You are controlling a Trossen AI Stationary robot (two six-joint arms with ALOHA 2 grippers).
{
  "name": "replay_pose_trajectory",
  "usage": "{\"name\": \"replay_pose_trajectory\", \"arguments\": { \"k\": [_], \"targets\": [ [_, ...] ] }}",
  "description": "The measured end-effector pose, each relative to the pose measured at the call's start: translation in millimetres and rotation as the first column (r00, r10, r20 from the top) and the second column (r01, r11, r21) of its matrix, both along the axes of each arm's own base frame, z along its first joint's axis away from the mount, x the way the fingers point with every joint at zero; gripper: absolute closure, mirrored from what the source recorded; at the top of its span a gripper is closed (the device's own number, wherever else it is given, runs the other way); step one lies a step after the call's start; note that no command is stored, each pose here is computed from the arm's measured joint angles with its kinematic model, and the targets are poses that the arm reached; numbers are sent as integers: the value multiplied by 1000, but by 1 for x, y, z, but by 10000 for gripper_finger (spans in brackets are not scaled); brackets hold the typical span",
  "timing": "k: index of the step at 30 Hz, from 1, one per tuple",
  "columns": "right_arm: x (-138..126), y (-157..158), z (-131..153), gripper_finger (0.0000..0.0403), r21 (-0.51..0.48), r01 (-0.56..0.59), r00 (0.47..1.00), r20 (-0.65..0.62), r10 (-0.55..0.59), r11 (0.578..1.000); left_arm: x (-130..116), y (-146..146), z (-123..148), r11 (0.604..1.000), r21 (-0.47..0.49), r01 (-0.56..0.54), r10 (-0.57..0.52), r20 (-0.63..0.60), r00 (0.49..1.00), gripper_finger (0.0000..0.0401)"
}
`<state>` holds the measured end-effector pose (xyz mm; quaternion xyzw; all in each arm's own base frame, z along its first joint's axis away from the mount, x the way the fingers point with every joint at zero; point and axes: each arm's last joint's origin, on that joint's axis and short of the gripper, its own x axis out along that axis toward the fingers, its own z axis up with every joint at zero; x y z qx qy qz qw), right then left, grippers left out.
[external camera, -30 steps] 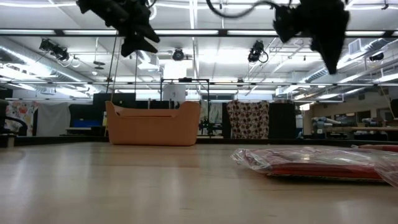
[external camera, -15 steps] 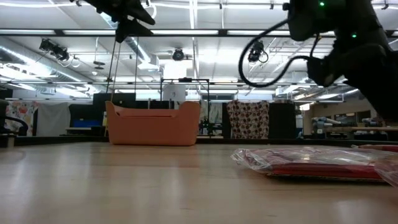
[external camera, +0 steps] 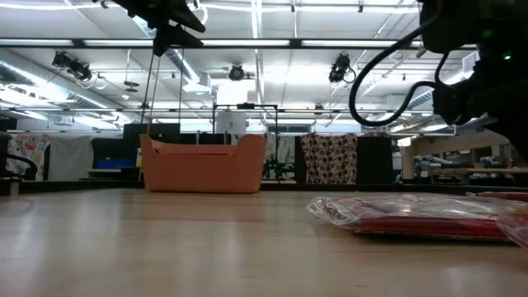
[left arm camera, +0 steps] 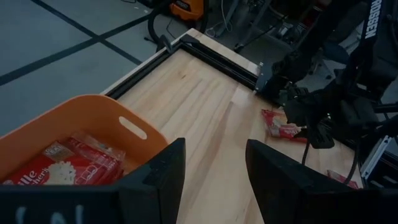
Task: Sort popcorn bags into baskets
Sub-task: Put the red popcorn bag into the orange bin
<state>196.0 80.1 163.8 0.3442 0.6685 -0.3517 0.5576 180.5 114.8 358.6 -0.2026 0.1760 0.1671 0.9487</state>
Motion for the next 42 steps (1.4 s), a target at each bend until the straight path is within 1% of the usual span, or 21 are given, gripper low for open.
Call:
{"name": "replay_pose_trajectory", "arguments": {
  "k": [4,8,10,15,20,22,25,27,29,31,34,36,38,40,42],
  "targets": [
    [-7,3,-6,163,-50,9,1000,-4,-9,999,0,0,0,1000,3,1,-1,2,1000,229],
    [-9,9,-13,164,-46,14,1000,26,-13,999,0,0,0,1000,12,4,-4,1,1000,229],
    [-10,12,-16,164,-59,10,1000,11,-9,998,0,0,0,1000,12,4,-4,1,1000,229],
    [-8,20,-26,164,-75,-22,999,-25,20,997,0,0,0,1000,11,4,-4,0,1000,229],
    [-4,27,-37,174,-91,-95,994,-72,88,991,0,0,0,1000,12,4,-4,1,1000,229],
    [-2,28,-36,190,-96,-123,991,-73,116,988,0,0,0,1000,12,4,-4,1,1000,229],
    [1,29,-32,229,-116,-133,990,-52,128,984,0,0,0,1000,11,6,-6,2,1000,229],
    [3,30,-31,262,-132,-154,988,-48,149,979,1,-1,0,1000,14,27,-27,3,1000,229],
    [5,30,-30,295,-140,-182,983,-30,180,973,2,-3,0,998,41,50,-50,-5,999,229],
    [5,30,-29,330,-136,-206,978,-29,204,969,3,-5,0,995,64,72,-71,-12,997,229],
    [5,31,-28,377,-108,-235,972,-38,233,966,4,-7,0,995,67,80,-79,-14,997,229],
    [7,32,-26,385,-74,-270,963,-45,267,960,5,-8,0,994,62,94,-93,-17,996,229],
    [12,35,-20,384,-53,-325,946,-34,324,944,6,-11,0,987,63,147,-147,-10,989,229],
    [18,37,-10,375,-56,-385,923,-18,384,921,8,-15,0,976,69,208,-208,-6,978,229],
    [25,38,1,370,-78,-457,889,-11,457,886,13,-19,-2,964,76,253,-252,-18,968,229]
  ]
}}
